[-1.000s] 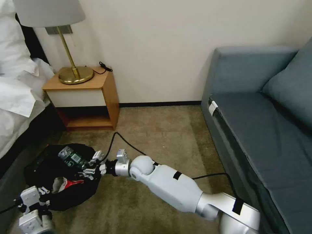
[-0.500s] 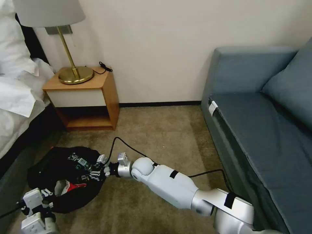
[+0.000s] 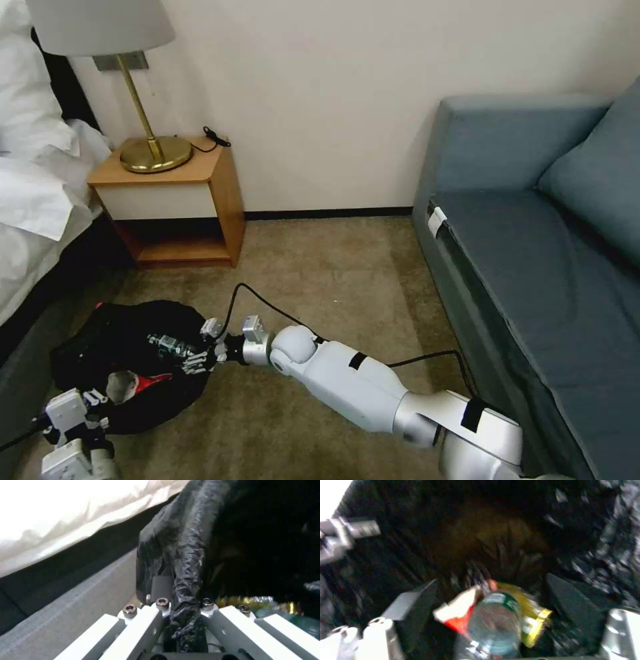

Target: Pick up the trash bin, then pick up the garbage on the floor and place it into the trash bin.

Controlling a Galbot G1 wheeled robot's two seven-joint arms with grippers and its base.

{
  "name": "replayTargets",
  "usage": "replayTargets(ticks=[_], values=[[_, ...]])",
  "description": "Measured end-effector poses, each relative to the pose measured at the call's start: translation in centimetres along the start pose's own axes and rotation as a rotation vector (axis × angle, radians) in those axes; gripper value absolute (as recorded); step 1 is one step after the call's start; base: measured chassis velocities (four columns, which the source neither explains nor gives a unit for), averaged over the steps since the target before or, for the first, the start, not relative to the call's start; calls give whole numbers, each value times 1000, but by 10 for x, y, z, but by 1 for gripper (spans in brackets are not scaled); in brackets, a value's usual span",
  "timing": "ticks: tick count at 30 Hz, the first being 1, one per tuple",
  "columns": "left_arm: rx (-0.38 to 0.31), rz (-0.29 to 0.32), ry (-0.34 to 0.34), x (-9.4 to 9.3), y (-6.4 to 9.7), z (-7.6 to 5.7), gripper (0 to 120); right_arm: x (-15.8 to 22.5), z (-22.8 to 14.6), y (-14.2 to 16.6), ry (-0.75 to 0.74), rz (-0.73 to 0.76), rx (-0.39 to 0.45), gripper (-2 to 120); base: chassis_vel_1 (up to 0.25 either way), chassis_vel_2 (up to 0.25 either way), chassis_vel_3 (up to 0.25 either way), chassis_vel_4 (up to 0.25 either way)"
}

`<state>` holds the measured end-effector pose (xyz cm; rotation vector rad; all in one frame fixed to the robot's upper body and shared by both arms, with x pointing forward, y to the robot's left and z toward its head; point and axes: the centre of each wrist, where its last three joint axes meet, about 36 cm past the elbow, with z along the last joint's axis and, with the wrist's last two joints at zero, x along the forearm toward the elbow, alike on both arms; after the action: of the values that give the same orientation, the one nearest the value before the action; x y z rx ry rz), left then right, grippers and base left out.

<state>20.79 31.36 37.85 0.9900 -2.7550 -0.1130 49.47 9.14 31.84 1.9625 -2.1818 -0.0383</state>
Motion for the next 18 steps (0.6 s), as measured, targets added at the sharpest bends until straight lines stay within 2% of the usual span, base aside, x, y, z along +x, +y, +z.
replayTargets(ticks=[3,8,18], values=[[2,5,4,-1,-2,1,2,-4,-9,6,-23,-19,3,96,0,0,0,0],[5,1,11,-2,-4,2,2,-9,-28,17,-71,-51,5,98,0,0,0,0],[3,-15,15,-6,-5,7,2,25,-29,8,-76,-42,21,98,0,0,0,0]])
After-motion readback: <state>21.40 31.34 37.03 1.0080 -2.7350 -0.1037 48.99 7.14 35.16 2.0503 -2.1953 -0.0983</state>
